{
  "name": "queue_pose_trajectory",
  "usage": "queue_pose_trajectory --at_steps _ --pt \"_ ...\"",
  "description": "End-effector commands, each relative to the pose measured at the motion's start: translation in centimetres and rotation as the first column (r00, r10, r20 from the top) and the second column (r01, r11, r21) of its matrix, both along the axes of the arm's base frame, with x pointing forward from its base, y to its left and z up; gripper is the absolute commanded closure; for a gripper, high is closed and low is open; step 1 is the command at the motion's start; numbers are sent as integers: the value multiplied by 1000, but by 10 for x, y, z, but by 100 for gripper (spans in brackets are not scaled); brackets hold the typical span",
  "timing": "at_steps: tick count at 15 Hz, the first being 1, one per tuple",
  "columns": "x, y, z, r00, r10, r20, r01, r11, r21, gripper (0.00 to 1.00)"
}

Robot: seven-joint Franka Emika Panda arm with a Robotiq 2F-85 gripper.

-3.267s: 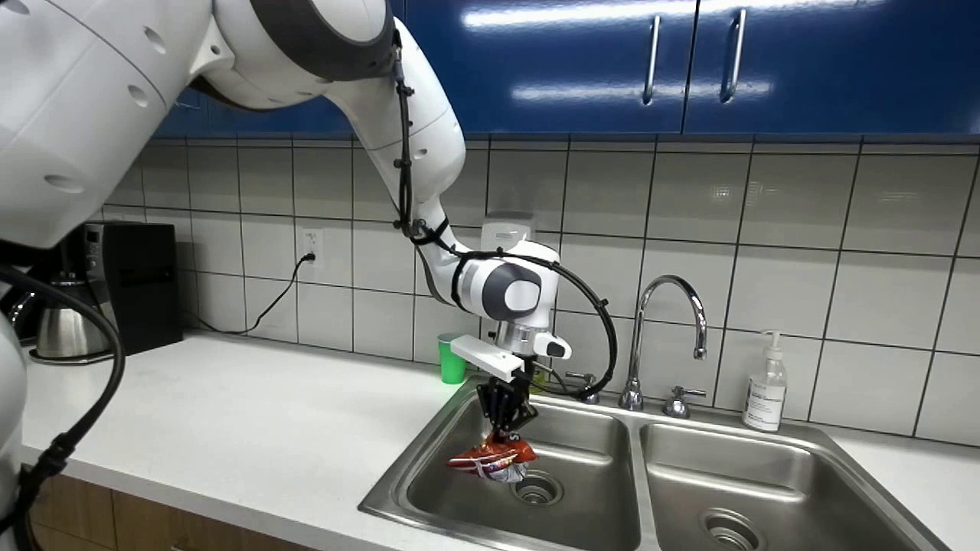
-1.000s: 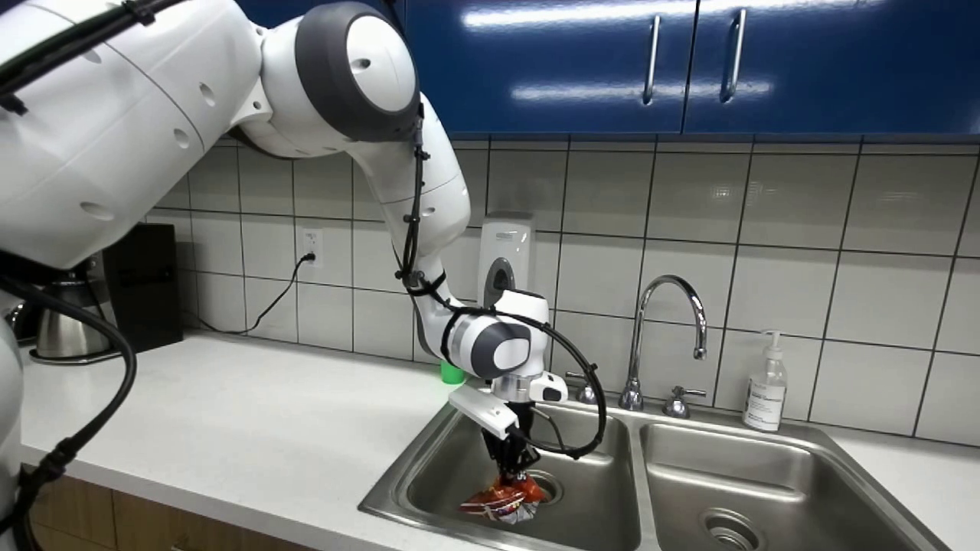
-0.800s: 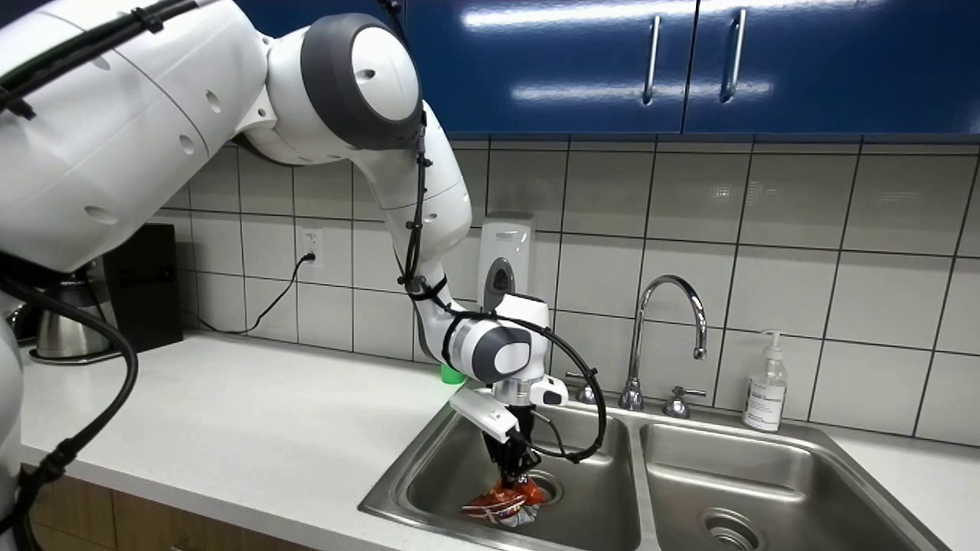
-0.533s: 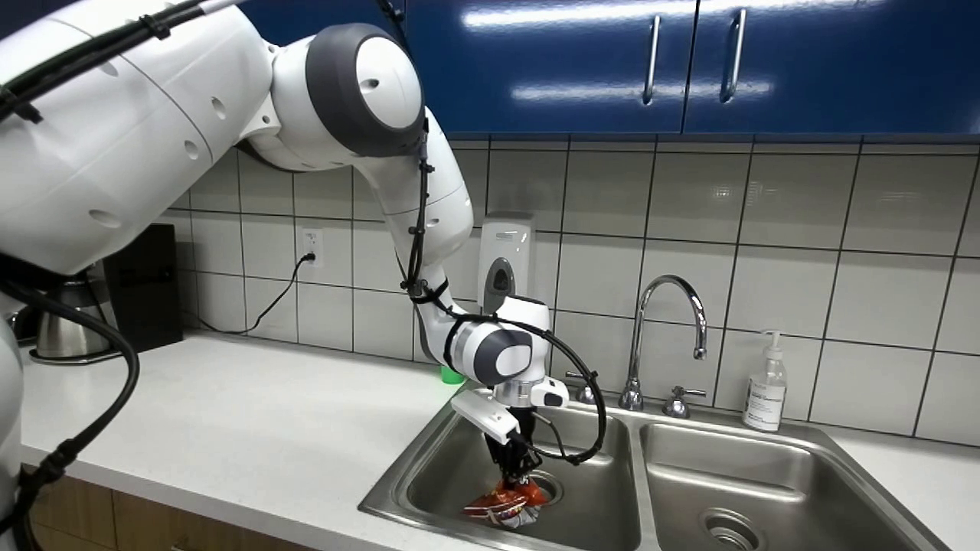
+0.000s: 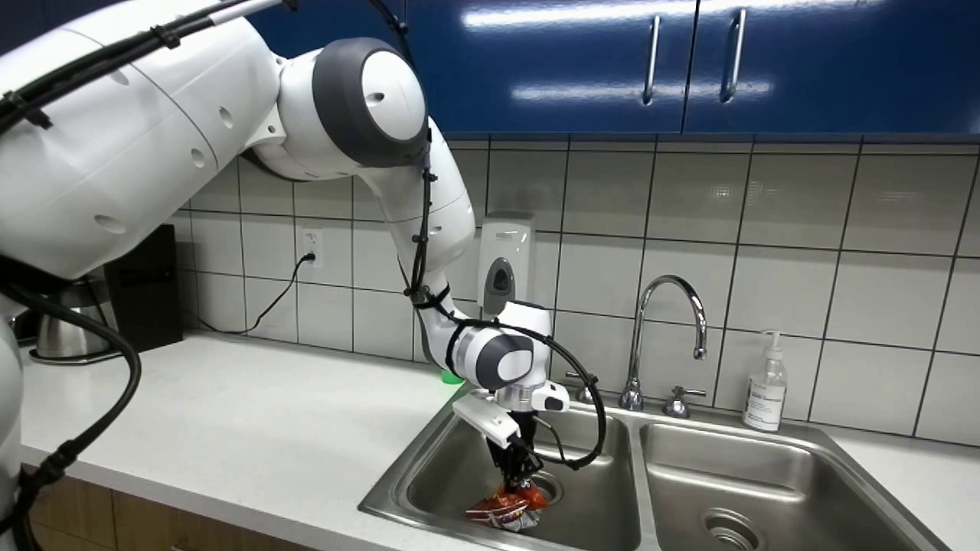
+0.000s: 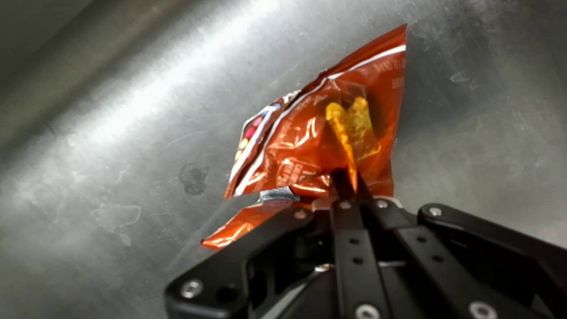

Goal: Put the red packet in the left sink

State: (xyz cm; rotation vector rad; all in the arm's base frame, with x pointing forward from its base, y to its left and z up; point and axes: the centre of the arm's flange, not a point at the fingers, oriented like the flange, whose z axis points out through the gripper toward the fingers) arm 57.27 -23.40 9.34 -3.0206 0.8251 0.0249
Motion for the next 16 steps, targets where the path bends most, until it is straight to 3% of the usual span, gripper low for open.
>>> queue_pose_trajectory --at_steps 1,3,4,6,13,15,16 --pt "6 -3 -1 1000 -17 2 17 1000 -12 100" --pt "6 -4 -2 1000 -17 0 17 1000 -14 100" --pt "6 -4 -2 1000 -18 1 18 1000 -14 74" --pt "5 -5 -1 1000 -21 3 21 1000 -13 66" --pt "1 -2 12 999 -29 24 29 1000 -4 11" --pt "-1 0 21 999 -31 38 31 1000 -1 0" --pt "-2 1 29 998 -33 48 33 999 4 0"
